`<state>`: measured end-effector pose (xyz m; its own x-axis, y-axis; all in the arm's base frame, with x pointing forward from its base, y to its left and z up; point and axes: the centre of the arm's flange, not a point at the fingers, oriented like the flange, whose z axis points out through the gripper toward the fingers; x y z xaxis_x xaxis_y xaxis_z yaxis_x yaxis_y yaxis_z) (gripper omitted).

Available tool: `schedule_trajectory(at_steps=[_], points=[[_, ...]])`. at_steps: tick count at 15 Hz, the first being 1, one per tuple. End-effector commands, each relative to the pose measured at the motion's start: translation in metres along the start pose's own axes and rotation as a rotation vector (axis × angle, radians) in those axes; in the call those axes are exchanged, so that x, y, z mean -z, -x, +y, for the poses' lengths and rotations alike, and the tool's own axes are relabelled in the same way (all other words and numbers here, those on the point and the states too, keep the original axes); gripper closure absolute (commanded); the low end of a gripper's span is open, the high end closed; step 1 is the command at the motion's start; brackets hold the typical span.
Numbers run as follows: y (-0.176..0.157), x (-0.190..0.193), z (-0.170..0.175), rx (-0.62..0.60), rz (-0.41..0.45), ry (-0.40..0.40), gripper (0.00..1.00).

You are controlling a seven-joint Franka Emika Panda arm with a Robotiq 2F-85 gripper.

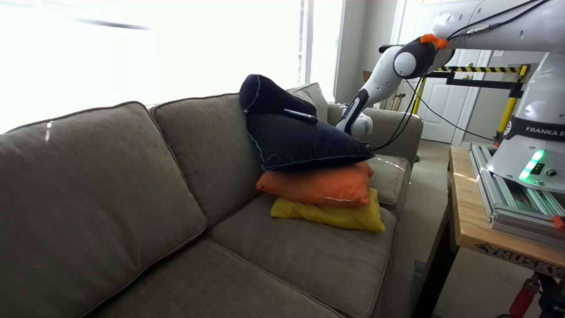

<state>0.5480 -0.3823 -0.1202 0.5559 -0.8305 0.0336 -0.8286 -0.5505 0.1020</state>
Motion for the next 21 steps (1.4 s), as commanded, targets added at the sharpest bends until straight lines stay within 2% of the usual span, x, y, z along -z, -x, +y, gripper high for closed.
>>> schedule_trajectory(at_steps=[1, 4, 8, 16, 21], points=[[-0.018, -0.039, -0.015, 0.006, 0.004, 0.013, 0.49], [-0.018, -0.040, -0.015, 0.008, 0.001, 0.017, 0.65], [-0.016, -0.022, -0.014, 0.018, 0.011, 0.011, 0.66], [-0.019, 0.056, 0.009, 0.112, 0.080, 0.000, 0.66], [-0.016, 0.102, 0.025, 0.195, 0.067, -0.023, 0.66]])
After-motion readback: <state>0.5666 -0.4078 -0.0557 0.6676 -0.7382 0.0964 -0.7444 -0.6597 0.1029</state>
